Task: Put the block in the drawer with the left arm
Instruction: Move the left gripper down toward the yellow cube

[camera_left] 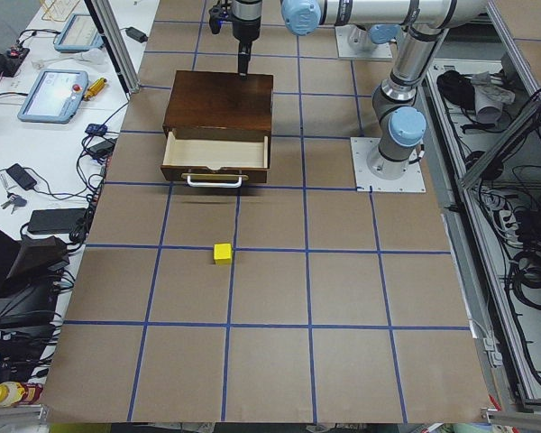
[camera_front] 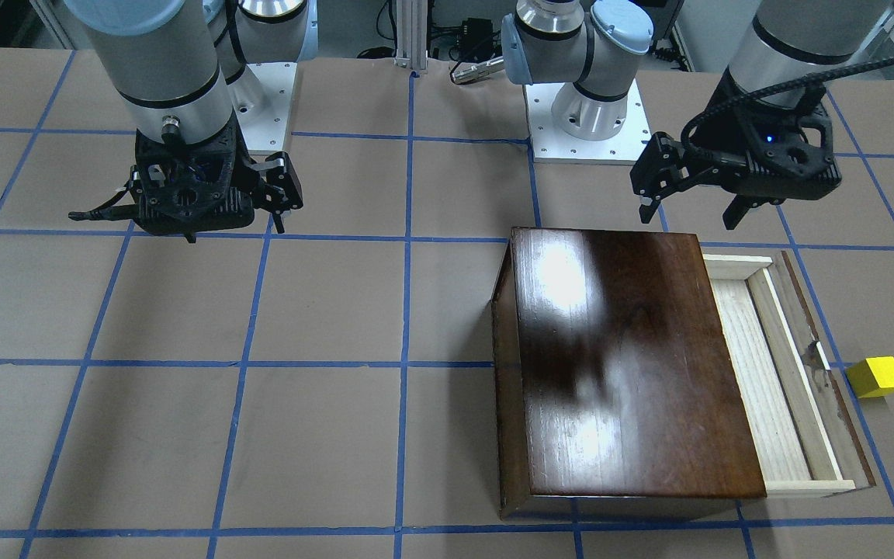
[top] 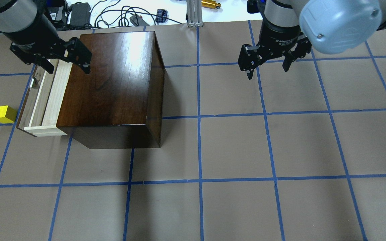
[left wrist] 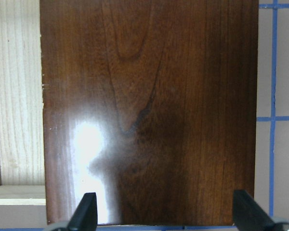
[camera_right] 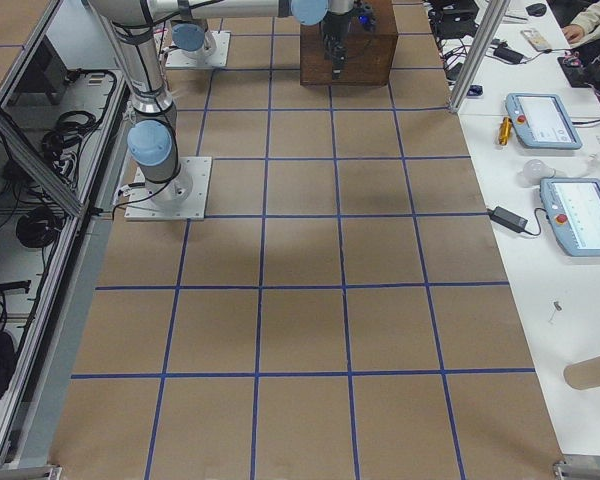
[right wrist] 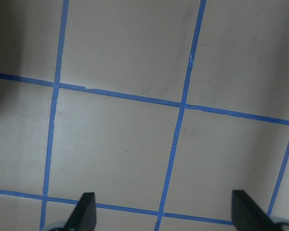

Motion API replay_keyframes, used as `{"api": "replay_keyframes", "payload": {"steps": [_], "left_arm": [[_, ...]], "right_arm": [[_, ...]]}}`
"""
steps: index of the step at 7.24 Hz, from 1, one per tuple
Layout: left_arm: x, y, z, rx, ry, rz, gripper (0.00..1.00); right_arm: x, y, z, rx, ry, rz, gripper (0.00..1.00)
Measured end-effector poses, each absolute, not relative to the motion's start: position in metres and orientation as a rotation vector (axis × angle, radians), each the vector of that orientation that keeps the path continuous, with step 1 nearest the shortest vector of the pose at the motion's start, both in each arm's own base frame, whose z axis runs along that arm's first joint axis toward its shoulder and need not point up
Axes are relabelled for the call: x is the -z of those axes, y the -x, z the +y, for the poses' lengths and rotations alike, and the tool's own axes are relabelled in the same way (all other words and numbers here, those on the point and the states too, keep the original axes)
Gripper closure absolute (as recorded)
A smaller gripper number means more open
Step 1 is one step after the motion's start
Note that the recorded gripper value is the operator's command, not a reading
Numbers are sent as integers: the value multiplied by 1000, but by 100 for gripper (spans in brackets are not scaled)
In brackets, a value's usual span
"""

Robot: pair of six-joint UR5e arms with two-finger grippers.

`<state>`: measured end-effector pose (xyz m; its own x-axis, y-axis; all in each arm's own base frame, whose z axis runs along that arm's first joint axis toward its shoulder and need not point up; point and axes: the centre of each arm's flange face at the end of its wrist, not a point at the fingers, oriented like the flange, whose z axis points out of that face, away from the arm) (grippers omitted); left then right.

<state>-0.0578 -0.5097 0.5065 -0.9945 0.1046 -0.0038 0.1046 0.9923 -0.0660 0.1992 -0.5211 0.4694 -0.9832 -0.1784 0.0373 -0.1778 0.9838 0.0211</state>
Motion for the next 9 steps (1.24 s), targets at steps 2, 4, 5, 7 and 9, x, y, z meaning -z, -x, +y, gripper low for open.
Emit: {"api": "replay_keyframes", "payload": {"steps": [2, 4, 5, 7, 9], "left_arm": [[-511, -5, -505, 60, -325, 3122, 0], [-508, -95, -493, 12, -444, 3125, 0], [-502, -136, -486, -8, -524, 3127, 0], [-483, -203, -480, -18, -740, 3092, 0], [-451, -256, -494, -16, -1028, 2970, 0]], "right_arm": [[-469, -199, -521, 27, -278, -3091, 0], [-469, -199, -521, 27, -277, -3090, 0], [-469, -199, -521, 27, -277, -3090, 0], [-469, -199, -521, 27, -278, -3090, 0], [-469, -199, -521, 28, -278, -3090, 0]]}}
